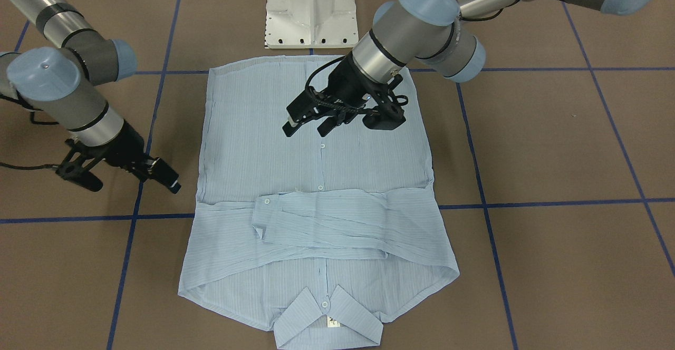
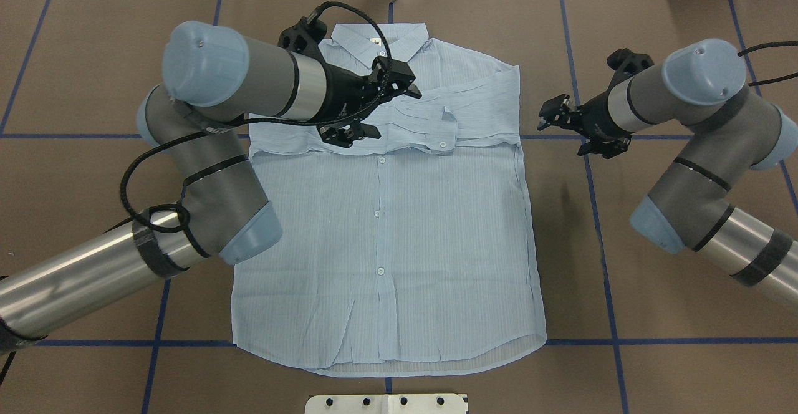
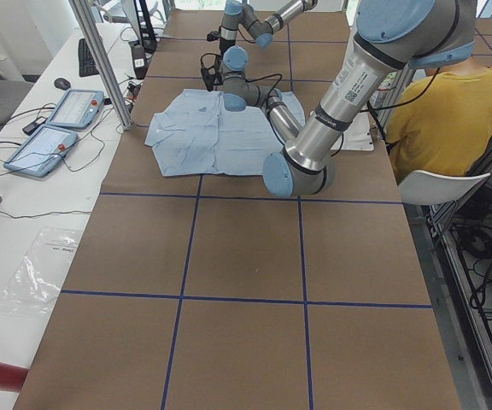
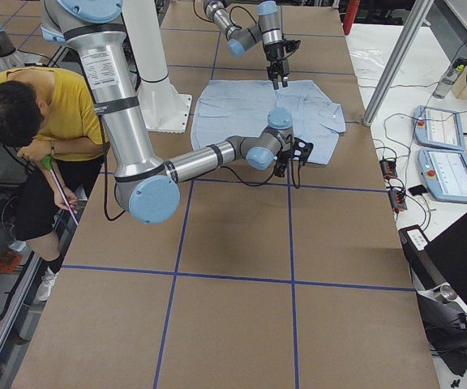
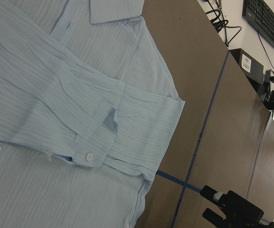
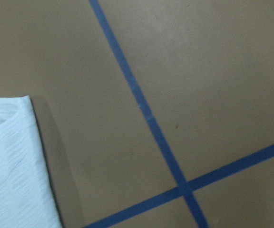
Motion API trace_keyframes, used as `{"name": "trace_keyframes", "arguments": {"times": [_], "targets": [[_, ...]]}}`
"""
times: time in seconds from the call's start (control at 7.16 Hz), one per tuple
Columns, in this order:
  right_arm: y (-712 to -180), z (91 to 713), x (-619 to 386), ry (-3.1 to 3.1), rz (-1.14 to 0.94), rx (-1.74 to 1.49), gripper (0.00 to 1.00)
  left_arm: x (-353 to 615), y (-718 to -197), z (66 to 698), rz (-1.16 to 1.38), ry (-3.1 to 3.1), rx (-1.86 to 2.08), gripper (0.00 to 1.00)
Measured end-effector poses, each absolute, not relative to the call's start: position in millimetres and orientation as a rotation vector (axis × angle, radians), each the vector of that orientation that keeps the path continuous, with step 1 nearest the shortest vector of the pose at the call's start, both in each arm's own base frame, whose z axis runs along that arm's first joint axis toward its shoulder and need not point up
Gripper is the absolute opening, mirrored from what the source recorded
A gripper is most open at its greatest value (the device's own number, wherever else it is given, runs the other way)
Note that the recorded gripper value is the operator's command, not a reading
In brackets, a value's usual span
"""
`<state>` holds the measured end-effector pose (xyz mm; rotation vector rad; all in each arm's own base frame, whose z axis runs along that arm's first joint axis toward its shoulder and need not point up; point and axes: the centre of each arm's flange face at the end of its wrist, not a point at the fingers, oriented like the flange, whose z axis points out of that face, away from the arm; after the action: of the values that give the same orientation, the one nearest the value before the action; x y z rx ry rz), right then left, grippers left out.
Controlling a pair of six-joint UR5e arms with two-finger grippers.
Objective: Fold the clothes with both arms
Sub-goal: 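Release the sleeve with the left gripper while the right gripper reaches the hem corner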
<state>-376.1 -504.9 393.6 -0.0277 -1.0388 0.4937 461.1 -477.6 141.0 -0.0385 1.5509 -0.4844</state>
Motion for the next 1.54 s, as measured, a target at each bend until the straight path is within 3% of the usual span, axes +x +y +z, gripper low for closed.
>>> {"name": "trace_keyframes", "arguments": {"times": [0.14,0.42,0.7,1.26,1.54], "targets": [[-470,375,-399,-1.059,0.462,-0.037,1.0,439,-460,150,-0.477,1.578,-0.035,0.94],[-367,381,-435,-1.021,0.434,-0.04,1.0,421,-443,167,-0.495,1.596,-0.06,0.93],[-277,362,-445,-0.909,0.443,-0.021,1.0,415,-439,177,-0.444,1.618,-0.012,0.99],[-207,360,-468,-0.808,0.5,-0.028,0.98,407,-431,207,-0.451,1.58,-0.019,0.99],[-199,366,-471,-0.792,0.511,-0.039,0.85,409,-430,217,-0.457,1.551,-0.032,0.99]]}}
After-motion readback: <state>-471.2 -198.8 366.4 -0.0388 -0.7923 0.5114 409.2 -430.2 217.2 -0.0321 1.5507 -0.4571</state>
